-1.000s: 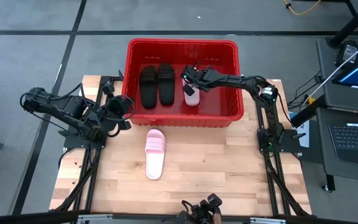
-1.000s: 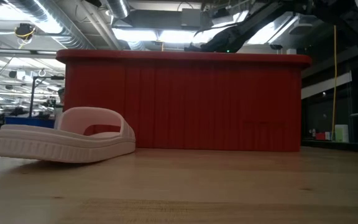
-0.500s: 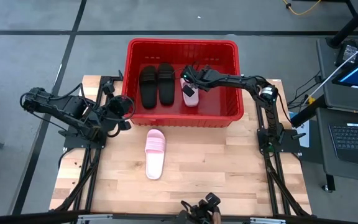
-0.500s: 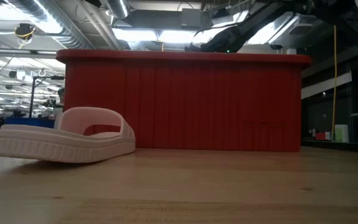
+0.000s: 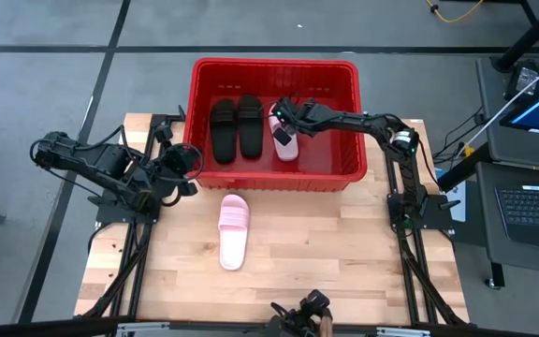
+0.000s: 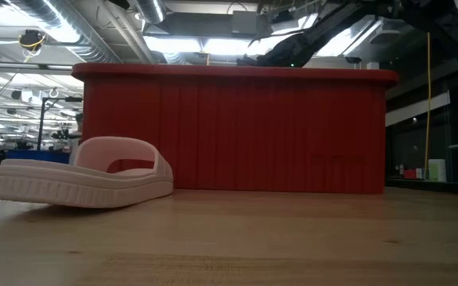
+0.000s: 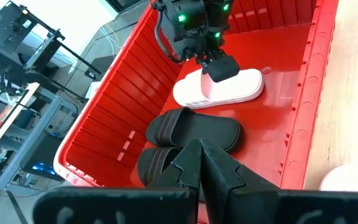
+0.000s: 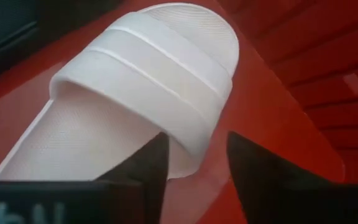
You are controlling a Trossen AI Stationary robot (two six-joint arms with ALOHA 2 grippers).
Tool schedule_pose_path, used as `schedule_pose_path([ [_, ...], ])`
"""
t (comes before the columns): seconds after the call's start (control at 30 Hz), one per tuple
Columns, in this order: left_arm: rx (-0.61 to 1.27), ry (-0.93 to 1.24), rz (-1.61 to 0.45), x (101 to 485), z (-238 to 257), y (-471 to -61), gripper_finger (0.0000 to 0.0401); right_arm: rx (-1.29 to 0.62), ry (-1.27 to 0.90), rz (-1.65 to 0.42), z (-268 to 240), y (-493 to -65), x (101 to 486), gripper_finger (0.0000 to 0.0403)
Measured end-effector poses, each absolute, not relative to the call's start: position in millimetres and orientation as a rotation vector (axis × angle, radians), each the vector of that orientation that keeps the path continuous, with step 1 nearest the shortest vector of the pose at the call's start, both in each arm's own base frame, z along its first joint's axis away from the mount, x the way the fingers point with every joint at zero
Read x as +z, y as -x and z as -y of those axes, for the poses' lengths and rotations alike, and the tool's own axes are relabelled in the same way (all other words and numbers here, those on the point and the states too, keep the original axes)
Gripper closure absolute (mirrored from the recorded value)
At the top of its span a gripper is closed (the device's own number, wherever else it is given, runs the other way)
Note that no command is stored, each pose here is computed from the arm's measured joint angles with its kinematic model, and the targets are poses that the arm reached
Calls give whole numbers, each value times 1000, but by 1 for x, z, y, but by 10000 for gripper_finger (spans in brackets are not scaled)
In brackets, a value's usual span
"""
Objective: Pick and place slides into bin
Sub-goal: Put the bottom pink slipper into the red bin
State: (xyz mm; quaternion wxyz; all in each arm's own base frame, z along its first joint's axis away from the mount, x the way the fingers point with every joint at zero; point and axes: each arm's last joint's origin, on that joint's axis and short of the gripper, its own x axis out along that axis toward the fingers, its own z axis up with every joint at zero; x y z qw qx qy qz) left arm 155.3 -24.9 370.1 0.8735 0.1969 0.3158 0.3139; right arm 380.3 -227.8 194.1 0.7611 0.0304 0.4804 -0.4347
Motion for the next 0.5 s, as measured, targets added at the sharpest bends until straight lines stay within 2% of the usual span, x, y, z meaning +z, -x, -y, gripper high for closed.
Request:
schedule_pose_path([
  [0.2,656,-411,-660,370,25,-155,400,-934,-43,-1042,228,-381,195,187],
  [0.5,621,-397,-670,369,26,-156,400,-878,-77,-1033,227,-383,194,184],
])
